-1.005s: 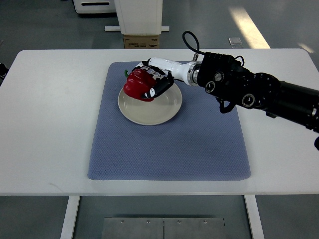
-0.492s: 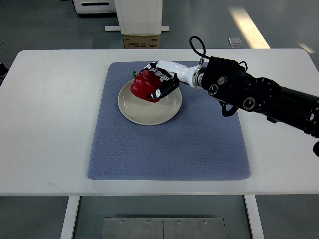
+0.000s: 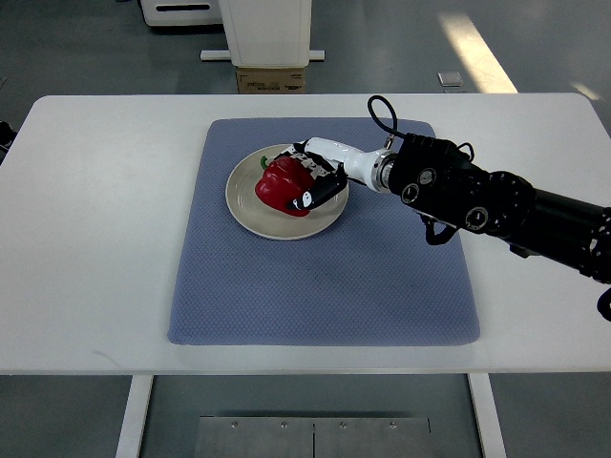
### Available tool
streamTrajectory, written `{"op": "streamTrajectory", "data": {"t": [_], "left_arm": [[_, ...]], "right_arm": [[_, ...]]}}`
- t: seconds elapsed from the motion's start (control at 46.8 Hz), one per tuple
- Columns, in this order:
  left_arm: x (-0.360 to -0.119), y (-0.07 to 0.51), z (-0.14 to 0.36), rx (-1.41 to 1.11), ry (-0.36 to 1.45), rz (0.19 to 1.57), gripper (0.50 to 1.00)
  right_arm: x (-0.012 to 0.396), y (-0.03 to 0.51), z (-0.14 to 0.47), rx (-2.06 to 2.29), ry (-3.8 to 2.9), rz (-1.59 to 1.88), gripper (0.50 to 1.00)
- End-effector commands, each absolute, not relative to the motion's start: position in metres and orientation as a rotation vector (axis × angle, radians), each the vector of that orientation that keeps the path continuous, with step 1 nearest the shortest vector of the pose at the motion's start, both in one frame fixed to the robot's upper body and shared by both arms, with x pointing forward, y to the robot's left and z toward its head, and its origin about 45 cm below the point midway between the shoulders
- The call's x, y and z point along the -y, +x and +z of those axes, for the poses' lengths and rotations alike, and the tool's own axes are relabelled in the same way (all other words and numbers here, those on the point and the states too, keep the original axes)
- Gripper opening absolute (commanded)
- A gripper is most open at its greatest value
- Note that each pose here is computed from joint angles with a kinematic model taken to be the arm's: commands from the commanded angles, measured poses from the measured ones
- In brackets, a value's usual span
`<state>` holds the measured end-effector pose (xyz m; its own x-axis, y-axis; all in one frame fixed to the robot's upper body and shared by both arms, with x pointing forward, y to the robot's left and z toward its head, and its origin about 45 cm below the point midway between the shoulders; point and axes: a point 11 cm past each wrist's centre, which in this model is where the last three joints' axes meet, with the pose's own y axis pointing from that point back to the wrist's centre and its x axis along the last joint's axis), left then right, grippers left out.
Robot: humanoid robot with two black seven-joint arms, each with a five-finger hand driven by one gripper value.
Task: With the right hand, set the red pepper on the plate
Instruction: 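Lower the pepper onto the plate and open the right hand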
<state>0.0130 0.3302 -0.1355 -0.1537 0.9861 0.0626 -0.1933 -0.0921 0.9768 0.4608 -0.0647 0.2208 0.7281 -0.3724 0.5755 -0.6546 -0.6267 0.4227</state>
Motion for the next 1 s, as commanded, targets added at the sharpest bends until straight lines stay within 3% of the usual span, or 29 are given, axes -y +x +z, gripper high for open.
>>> {"op": "streamTrajectory", "data": {"t": [0.0, 0.043, 0.086, 0.214, 0.342, 0.428, 0.984], "left_arm": [[-0.33, 0.013, -0.136, -1.124, 1.04, 1.463, 1.0], [-0.33, 0.013, -0.136, -1.124, 1.04, 1.463, 1.0], [-0.33, 0.013, -0.136, -1.124, 1.04, 1.463, 1.0], [-0.33, 0.013, -0.136, -1.124, 1.04, 1.463, 1.0], [-0.33, 0.013, -0.136, -1.124, 1.04, 1.463, 1.0], [-0.33, 0.013, -0.136, -1.124, 1.04, 1.463, 1.0], [-0.33, 0.013, -0.136, -1.124, 1.04, 1.463, 1.0]], "right_arm": [[0.066, 0.46, 0.218, 0.771, 2.3, 0.579, 0.5], [0.066, 0.459, 0.217, 0.771, 2.301, 0.578, 0.508], [0.066, 0.459, 0.216, 0.771, 2.301, 0.576, 0.587], [0.066, 0.459, 0.216, 0.771, 2.303, 0.573, 0.694], [0.066, 0.458, 0.214, 0.771, 2.303, 0.569, 0.893], [0.067, 0.457, 0.212, 0.77, 2.303, 0.564, 0.981], [0.059, 0.469, 0.24, 0.894, 2.393, 0.481, 1.0]]}}
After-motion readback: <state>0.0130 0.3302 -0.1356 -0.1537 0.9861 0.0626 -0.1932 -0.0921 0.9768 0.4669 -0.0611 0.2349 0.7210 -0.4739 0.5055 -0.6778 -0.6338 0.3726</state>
